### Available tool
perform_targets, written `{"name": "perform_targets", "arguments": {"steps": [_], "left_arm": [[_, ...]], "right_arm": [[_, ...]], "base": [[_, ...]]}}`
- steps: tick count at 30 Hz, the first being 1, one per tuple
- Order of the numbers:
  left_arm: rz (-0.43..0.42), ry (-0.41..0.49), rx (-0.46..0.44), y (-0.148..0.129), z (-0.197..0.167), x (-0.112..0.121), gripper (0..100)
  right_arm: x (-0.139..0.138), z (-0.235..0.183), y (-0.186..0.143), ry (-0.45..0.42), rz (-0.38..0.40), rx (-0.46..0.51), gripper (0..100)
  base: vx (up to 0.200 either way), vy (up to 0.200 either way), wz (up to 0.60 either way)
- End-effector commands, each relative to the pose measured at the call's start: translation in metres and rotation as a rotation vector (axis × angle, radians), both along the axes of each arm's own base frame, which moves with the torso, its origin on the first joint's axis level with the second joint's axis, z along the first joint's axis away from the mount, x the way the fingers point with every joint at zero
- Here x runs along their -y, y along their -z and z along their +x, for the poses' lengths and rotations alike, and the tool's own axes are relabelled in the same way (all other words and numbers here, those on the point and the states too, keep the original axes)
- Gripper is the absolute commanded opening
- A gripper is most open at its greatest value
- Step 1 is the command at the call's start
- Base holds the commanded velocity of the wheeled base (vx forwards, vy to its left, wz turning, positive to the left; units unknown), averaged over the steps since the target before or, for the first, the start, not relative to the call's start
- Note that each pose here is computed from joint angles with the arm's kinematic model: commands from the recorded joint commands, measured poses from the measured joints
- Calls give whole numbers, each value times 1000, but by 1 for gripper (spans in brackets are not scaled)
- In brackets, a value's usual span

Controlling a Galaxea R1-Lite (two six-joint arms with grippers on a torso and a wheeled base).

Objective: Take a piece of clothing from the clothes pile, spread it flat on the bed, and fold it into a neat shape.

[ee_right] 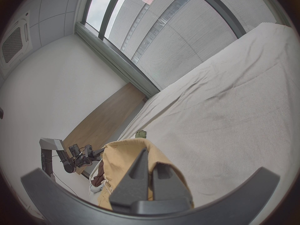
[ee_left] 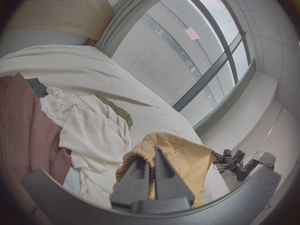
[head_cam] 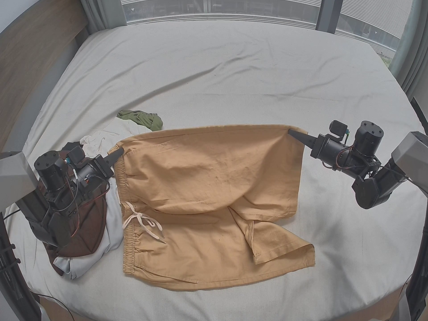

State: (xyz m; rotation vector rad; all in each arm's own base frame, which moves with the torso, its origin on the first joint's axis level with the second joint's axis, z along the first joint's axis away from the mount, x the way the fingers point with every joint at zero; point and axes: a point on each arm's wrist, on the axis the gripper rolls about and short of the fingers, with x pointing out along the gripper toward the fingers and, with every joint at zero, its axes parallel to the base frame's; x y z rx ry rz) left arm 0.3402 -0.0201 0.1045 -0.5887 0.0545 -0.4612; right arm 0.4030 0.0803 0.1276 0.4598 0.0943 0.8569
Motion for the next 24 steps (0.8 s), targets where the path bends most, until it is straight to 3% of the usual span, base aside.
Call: {"name": "perform_targets", "arguments": {"steps": [1,12,20,21,24], "left_arm": [[-23,-6,-8,5,9,0,0],[-22,-6,-35,18,17,0,0],[-22,-9,-4,14,25,1,0],[-22,-7,-3,14,25,1,100],[-22,-9,-1,14,26,1,100]], "right_arm": [[-1,11,4,3,-1,-9,0],[-2,22,12,9,-2,-15,0],[0,27,16,15,-2,-11,0],[0,28,16,15,-2,-11,0],[0,30,18,17,-2,-10,0]], "base": [[0,0,0],[0,0,0],[0,0,0],[0,0,0],[0,0,0]]}}
